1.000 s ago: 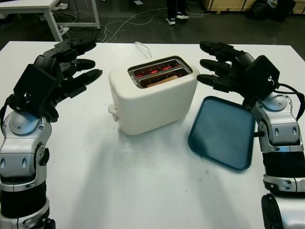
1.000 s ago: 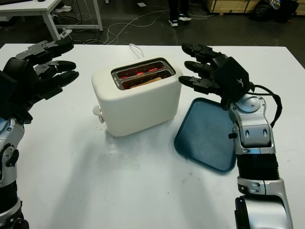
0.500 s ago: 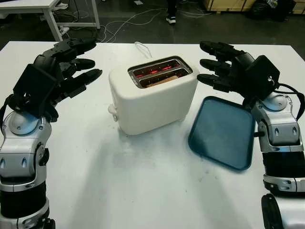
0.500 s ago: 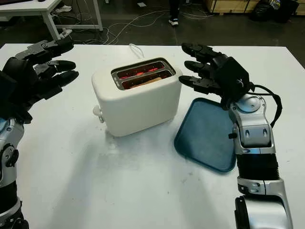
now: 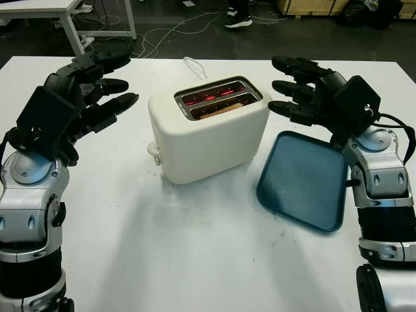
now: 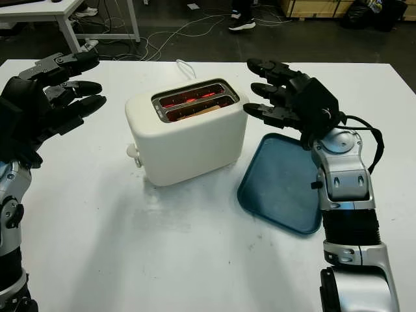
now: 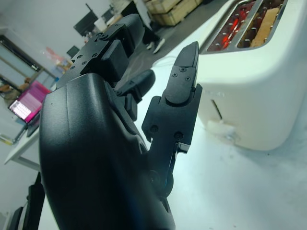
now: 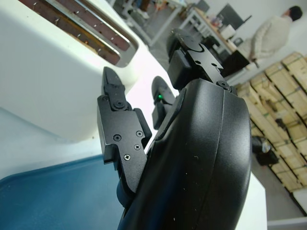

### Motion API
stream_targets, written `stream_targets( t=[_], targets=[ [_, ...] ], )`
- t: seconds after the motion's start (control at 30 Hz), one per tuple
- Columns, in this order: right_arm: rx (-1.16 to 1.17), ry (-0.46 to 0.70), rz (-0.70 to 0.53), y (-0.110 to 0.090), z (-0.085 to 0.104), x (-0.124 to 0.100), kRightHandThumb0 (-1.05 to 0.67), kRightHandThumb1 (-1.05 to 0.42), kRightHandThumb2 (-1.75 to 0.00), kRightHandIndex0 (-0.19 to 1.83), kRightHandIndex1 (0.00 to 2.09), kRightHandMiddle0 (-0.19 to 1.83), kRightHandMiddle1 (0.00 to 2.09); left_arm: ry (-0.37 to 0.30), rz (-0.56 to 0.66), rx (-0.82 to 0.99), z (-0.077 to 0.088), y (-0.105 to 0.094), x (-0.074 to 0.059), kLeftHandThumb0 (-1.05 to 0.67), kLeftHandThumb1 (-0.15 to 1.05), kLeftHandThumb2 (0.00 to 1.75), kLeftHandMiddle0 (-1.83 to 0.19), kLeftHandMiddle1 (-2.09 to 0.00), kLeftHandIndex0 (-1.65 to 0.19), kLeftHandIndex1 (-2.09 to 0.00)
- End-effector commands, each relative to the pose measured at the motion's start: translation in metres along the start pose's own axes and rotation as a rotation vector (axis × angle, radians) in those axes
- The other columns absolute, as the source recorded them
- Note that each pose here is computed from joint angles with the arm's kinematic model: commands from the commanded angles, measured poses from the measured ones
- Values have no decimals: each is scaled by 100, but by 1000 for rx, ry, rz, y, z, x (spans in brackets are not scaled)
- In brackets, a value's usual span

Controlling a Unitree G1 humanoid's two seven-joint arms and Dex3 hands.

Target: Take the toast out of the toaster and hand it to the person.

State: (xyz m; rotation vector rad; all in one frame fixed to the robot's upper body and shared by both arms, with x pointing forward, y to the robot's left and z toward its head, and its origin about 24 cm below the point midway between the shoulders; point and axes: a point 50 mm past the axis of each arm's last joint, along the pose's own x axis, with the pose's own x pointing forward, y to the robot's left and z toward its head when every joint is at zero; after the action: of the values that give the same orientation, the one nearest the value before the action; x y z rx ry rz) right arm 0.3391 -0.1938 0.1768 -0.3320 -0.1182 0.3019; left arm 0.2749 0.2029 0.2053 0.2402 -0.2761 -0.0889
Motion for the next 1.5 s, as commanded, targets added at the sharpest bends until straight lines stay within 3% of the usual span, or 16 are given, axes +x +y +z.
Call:
stream_targets(
  t=[0.0,1.47],
  targets=[
    [-7,-23,-7,-3,8,0,-3,-92,-15,26,27,36,0,-26,-7,14,4,0,2,-29,87,15,-25,-98,-51,-31],
    [-19,-28,-7,-8,12,1,-10,-90,-7,30,29,39,2,-17,-17,0,4,-3,2,-26,81,27,-20,-101,-43,-44]
  ],
)
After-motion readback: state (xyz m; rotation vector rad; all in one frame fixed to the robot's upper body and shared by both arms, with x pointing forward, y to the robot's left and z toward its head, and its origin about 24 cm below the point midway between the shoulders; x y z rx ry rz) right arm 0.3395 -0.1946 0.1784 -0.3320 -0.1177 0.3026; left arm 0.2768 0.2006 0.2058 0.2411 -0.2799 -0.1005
